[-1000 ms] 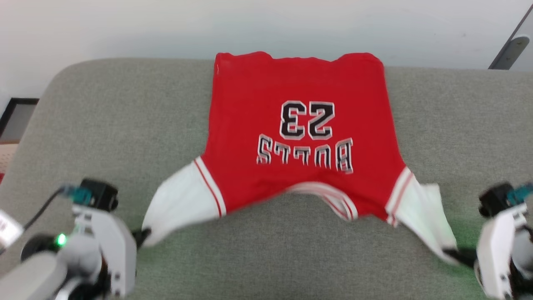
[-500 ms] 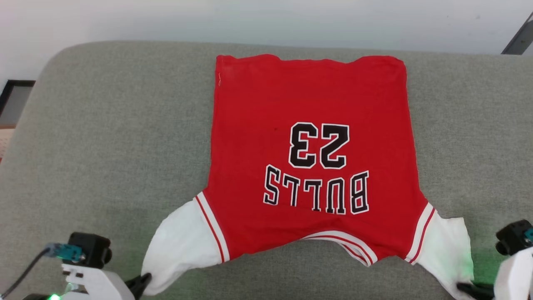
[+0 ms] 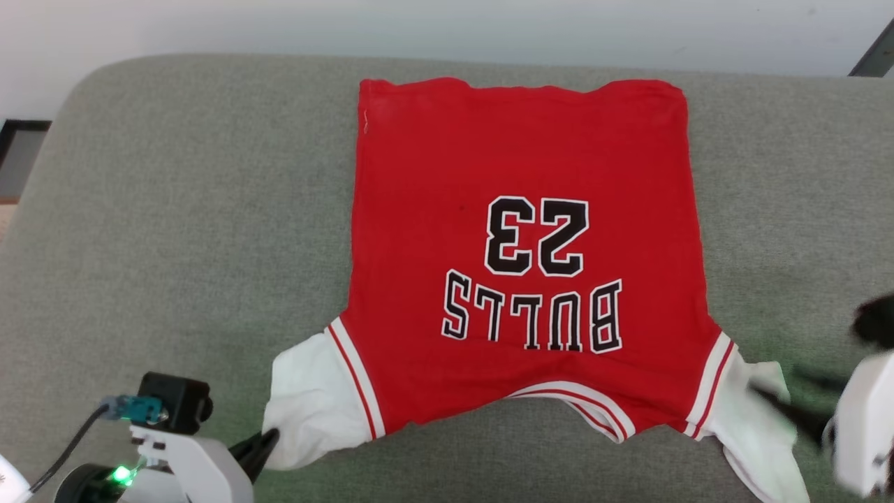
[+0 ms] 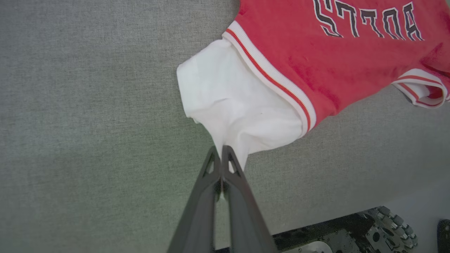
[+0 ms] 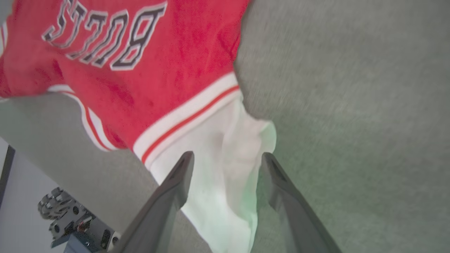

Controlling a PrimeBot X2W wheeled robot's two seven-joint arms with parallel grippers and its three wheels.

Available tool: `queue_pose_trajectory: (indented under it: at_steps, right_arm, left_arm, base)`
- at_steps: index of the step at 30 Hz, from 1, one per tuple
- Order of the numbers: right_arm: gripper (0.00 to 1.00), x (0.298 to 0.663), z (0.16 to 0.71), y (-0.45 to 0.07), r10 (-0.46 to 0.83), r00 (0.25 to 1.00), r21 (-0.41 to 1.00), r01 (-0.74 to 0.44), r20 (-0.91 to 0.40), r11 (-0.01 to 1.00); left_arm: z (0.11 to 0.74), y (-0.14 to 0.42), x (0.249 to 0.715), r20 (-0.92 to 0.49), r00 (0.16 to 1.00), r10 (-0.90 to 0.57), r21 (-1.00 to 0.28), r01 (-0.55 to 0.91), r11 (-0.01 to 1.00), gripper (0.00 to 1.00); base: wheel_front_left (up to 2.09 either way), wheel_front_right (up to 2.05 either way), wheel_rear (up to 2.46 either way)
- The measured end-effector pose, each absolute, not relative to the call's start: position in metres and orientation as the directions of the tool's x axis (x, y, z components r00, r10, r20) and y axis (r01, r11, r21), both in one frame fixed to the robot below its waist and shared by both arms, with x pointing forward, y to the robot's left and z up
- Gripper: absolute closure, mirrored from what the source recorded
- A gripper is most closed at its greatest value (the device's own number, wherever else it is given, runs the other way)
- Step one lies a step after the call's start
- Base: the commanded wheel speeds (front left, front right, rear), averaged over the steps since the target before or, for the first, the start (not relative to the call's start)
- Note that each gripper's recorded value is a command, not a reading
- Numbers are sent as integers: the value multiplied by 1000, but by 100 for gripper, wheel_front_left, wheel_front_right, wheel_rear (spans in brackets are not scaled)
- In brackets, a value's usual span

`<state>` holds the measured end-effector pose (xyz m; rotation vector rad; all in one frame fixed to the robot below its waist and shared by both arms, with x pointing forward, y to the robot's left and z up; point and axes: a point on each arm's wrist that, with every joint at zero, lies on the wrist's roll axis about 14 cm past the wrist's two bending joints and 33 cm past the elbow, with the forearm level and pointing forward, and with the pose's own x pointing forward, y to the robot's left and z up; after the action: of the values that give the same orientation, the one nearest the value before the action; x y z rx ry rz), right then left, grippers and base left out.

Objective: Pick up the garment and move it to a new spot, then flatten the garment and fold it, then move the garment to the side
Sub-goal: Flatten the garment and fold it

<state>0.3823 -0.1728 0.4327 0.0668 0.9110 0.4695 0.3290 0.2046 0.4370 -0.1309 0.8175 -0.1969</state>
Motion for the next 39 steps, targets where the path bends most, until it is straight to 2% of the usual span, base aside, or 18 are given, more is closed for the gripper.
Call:
queue_pose_trajectory:
  at_steps: [4,8,10,13,19,26,31,37,38,39]
  right_arm:
    - [0,425,472,-171,400,656,179,-379,-640,908]
    - [0,482,514,-166,368,808,95,-368,-459,925]
    - [0,510,524,-163,347,852,69,-349,-392,935]
    - [0,547,522,-157,324,877,54,-327,-355,944]
    - [0,608,491,-148,282,862,63,-283,-421,957]
    - [0,653,442,-140,224,786,76,-222,-576,972]
    - [0,660,396,-132,197,669,92,-189,-717,978]
    - [0,668,372,-124,192,555,130,-149,-809,980]
    - [55,668,369,-122,190,533,129,-150,-824,980]
    - [100,668,367,-121,186,516,122,-155,-836,980]
  left_arm:
    - [435,201,334,-703,670,-236,-196,137,971,100]
    - [433,194,341,-693,672,-260,-212,155,965,100]
    - [430,192,345,-693,670,-266,-215,160,964,100]
    - [426,189,351,-692,667,-276,-221,169,961,100]
    - [417,186,361,-694,658,-292,-236,175,956,100]
    - [403,190,365,-710,644,-284,-243,154,958,100]
    - [392,196,361,-732,626,-270,-246,126,961,100]
    - [382,203,359,-747,616,-252,-248,93,964,100]
    - [380,204,359,-749,614,-250,-248,90,964,100]
    - [379,205,358,-750,613,-246,-248,85,965,100]
  base:
    - [0,0,0]
    - [0,0,0]
    - [0,0,0]
    - [0,0,0]
    - [0,0,0]
    - [0,0,0]
    - [0,0,0]
    - [0,0,0]
    - [0,0,0]
    - [0,0,0]
